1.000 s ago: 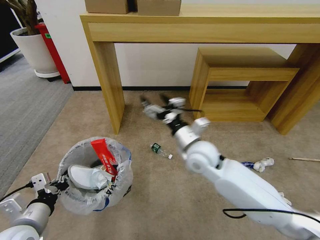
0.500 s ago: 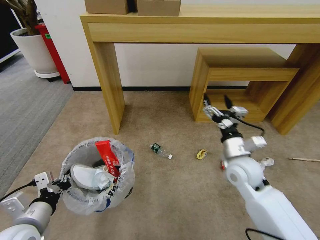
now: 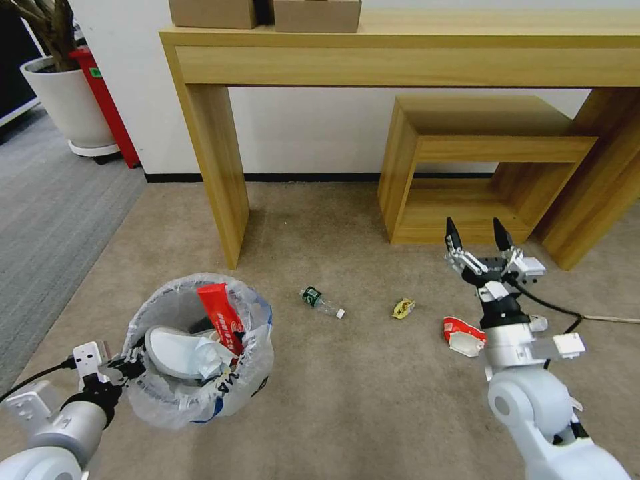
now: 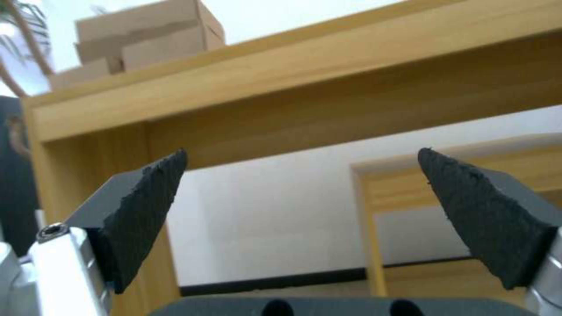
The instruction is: Pick up the trash bin and place the garbage on the floor into it.
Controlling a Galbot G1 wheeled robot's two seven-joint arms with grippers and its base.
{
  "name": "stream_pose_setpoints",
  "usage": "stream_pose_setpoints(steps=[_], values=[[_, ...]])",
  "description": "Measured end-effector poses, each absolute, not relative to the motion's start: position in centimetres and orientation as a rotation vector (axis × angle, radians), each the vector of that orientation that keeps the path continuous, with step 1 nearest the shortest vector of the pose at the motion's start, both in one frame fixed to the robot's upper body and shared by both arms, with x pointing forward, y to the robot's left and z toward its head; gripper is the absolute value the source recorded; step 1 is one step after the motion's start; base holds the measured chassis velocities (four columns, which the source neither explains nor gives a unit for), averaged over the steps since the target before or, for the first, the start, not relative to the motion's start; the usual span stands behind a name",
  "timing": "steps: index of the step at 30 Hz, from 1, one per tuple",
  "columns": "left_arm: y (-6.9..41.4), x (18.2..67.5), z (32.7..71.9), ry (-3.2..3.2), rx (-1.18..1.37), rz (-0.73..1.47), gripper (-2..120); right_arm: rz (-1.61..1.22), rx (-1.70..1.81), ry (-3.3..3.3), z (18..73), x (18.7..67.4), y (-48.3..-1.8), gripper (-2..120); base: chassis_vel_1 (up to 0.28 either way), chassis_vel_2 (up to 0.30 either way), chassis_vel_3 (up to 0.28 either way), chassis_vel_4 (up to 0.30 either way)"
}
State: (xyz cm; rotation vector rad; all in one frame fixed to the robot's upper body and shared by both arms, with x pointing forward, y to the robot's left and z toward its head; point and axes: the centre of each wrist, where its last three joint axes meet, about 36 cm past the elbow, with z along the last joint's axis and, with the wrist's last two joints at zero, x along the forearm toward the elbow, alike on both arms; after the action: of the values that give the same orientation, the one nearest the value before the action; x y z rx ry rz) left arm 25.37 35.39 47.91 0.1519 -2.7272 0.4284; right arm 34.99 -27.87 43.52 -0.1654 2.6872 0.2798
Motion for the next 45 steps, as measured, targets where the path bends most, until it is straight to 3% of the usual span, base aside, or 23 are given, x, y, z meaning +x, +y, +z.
stream_pose_setpoints(steps=[29, 45], values=[[35.4, 25.7, 47.8, -2.729, 0.124, 0.447, 1, 0.149, -0.062, 2.760, 39.2, 34.4, -27.5, 100, 0.000, 0.000, 0.000, 0.000], [35.6, 25.6, 47.6, -2.728, 0.129, 0.448, 1, 0.145, -0.074, 2.775, 38.8, 34.6, -27.2, 100, -0.108, 0.110, 0.112, -0.111]])
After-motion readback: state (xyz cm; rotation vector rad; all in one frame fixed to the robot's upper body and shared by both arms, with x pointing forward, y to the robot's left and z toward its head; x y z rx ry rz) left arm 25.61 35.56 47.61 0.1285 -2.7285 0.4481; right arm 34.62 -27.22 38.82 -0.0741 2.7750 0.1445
